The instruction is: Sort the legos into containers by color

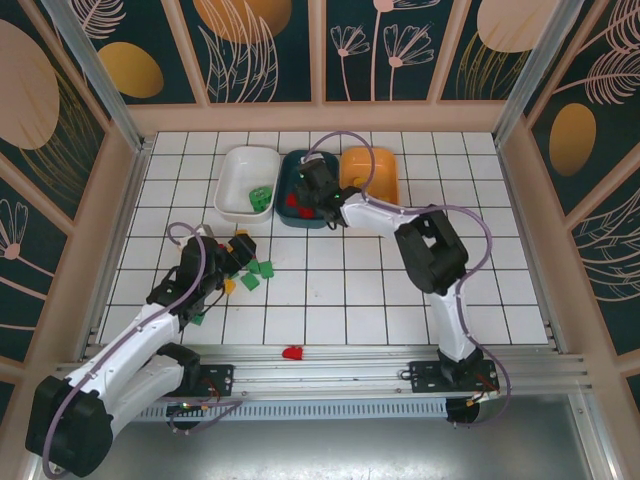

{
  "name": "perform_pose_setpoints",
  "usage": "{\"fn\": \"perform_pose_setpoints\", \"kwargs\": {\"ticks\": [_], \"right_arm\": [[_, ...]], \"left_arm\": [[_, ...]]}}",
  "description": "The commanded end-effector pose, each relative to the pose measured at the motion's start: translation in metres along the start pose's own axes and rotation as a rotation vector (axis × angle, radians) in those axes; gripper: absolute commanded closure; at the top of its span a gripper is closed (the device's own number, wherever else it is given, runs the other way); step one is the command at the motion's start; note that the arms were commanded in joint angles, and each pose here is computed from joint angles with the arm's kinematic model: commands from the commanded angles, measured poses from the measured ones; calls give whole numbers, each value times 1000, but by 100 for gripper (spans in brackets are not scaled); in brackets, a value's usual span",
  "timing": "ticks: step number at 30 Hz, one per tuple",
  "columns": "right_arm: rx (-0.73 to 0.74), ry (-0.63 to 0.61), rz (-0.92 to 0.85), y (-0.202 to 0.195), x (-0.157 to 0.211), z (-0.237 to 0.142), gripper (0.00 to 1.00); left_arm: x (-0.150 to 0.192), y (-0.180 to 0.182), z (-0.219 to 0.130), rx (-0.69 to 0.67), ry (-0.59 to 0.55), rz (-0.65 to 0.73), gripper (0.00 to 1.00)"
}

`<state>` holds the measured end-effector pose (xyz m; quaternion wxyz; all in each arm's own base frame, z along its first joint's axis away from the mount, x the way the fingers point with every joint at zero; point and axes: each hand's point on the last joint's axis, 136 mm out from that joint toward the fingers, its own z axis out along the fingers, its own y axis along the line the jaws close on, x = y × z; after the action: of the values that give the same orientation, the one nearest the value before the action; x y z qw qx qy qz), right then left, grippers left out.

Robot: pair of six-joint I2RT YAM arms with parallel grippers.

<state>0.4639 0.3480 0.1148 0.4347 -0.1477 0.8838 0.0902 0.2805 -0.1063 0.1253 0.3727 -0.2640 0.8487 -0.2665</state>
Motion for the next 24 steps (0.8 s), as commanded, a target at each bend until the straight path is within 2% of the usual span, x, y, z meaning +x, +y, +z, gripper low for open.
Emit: {"fn": "perform_pose_setpoints", "kwargs": {"ticks": [1,6,12,18,24], "right_arm": [[-26,-117,33,10,-32,-47,40],[-82,-134,83,19,-14,-80,40],[-134,-136,140,19,8,-108,41],[-154,-127,170,12,25,-125,41],[-128,-125,175,1,36,-134,41]], "left_arm": [[-12,11,-5,-99,-43,54,12],[-23,16,-6,-149,-101,68,19],[-25,22,11,-208,-97,92,20],[-27,29,39,-253,-28,68,20],[-18,36,49,-258,-3,-5,29]]}}
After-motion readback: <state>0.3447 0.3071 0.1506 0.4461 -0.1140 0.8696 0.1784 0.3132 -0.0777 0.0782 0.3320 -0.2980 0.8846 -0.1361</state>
